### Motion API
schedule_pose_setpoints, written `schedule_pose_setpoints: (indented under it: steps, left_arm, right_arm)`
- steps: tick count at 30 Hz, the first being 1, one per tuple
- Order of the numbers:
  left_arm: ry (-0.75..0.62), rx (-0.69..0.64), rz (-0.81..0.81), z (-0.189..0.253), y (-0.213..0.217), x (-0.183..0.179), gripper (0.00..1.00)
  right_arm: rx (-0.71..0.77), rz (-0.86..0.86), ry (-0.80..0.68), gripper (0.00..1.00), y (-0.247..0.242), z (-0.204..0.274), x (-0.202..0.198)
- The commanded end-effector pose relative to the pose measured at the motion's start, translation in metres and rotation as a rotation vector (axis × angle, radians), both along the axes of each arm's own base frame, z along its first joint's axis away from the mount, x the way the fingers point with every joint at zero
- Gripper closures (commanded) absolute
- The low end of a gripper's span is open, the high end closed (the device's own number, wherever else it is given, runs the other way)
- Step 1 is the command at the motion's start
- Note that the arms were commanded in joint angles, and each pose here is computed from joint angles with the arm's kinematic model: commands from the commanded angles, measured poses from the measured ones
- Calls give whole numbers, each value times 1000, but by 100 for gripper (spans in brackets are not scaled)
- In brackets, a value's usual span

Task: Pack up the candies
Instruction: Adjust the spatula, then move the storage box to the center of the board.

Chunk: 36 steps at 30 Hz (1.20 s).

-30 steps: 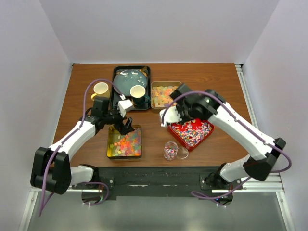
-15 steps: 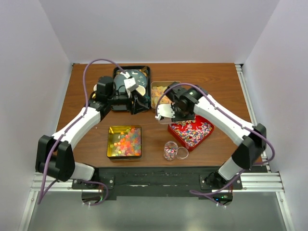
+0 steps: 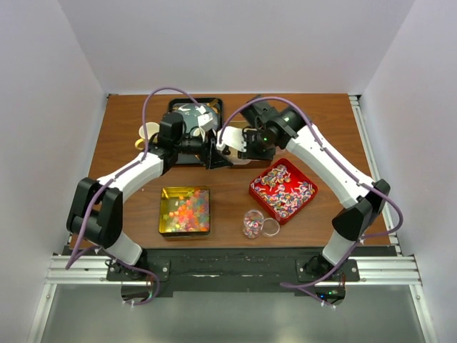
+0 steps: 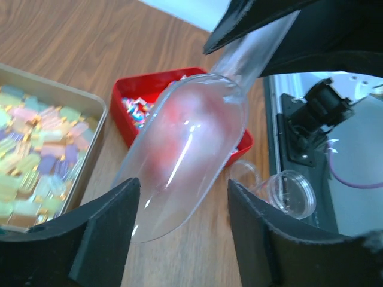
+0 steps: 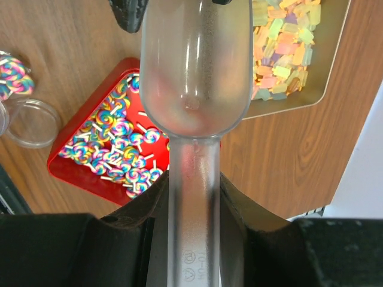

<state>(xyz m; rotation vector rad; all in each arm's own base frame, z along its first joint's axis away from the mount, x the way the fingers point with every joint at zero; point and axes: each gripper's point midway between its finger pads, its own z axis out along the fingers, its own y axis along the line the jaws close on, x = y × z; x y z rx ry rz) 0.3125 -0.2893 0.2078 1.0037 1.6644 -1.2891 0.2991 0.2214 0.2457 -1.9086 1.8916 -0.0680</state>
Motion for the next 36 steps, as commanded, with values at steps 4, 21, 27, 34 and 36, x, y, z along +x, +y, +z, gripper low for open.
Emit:
schedule_pose_setpoints:
  steps: [4, 21, 27, 34, 36]
  left_arm:
    - [-125, 155, 60, -5, 18, 15, 22]
    - [226, 828, 473, -113, 246, -51, 16]
    - [339, 919, 497, -147, 262, -56, 21]
    - [388, 878, 425, -162, 250, -49, 39]
    - [386, 833, 407, -157, 241, -41, 45]
  right_arm:
    - [94, 60, -31, 100, -6, 15, -31]
    - [-3, -109, -25, 100, -56, -28, -20]
    - [3, -113, -26, 100, -53, -26, -14]
    - [-13, -118, -22, 100, -56, -31, -15]
    - [-18, -120, -28, 100, -57, -30, -14]
